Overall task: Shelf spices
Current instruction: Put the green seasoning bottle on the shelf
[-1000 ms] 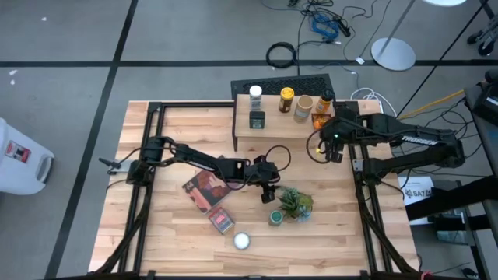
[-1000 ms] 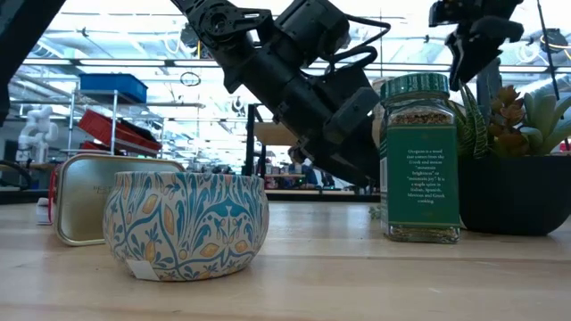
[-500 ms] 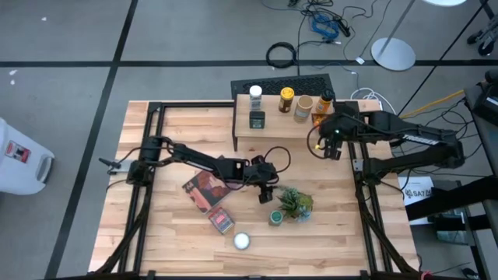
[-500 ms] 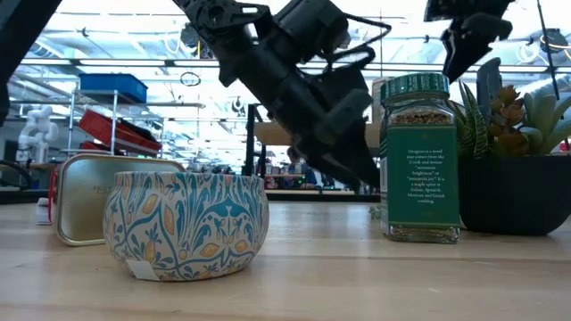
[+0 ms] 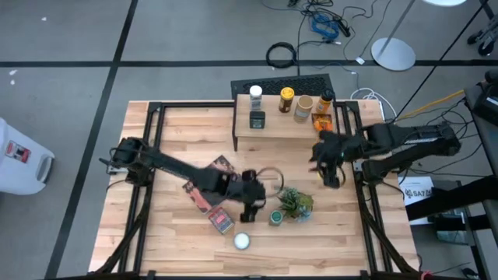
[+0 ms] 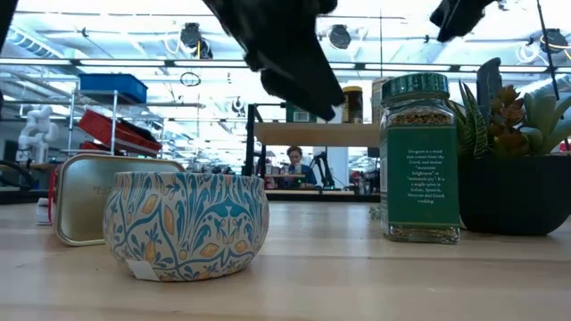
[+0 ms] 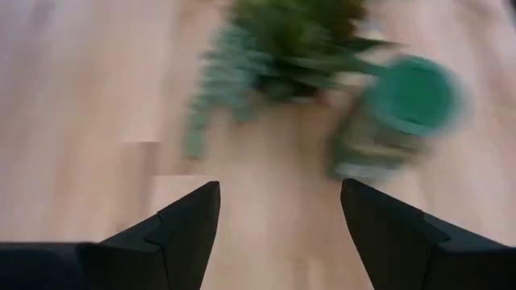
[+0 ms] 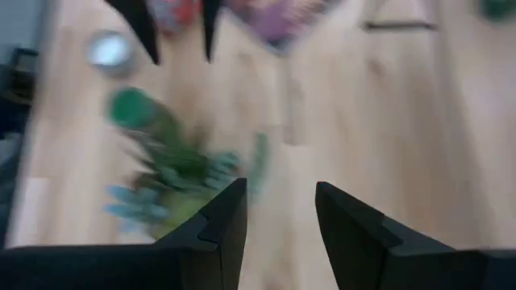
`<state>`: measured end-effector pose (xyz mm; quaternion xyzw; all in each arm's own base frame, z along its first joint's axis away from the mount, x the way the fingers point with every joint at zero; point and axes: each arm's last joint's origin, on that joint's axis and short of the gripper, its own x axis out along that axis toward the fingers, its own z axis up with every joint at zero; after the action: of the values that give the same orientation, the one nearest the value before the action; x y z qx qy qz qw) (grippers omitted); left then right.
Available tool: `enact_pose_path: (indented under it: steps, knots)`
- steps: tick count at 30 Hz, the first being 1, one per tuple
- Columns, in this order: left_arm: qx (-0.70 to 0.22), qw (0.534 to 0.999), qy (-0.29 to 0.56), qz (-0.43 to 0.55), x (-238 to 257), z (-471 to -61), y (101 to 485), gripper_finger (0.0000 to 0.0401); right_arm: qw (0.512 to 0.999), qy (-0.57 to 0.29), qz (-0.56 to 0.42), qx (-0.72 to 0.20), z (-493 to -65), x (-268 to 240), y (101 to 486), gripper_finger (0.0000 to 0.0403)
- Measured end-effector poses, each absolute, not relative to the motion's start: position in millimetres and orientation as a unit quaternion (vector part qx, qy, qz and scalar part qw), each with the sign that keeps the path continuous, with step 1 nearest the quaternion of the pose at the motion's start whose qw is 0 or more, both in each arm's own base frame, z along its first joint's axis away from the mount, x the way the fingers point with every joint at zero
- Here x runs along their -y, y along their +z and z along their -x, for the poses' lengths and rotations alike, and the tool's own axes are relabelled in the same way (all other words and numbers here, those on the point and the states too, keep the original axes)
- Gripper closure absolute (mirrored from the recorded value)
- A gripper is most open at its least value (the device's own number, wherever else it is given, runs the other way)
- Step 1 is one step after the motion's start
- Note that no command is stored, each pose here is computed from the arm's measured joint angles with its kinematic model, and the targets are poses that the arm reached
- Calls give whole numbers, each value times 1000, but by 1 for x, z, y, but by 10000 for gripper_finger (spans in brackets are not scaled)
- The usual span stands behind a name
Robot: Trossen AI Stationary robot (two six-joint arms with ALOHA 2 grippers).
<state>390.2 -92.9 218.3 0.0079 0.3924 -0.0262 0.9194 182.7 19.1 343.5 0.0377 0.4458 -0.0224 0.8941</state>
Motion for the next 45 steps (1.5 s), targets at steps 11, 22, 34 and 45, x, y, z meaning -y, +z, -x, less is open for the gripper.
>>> enact_pose_path:
  steps: [11,22,34,45]
  knots:
    - [-306,951,-34,-35,163,-369,191,132,878,51,-7,-477,-230,-111,301,266]
    - [-268,963,0,1,163,-366,130,132,870,62,-7,-489,-256,-180,247,266]
    - [-245,969,-28,-11,157,-378,116,132,841,-12,10,-540,-279,-205,170,266]
    - [-214,972,-92,6,142,-388,123,132,867,-69,40,-492,-293,-208,147,266]
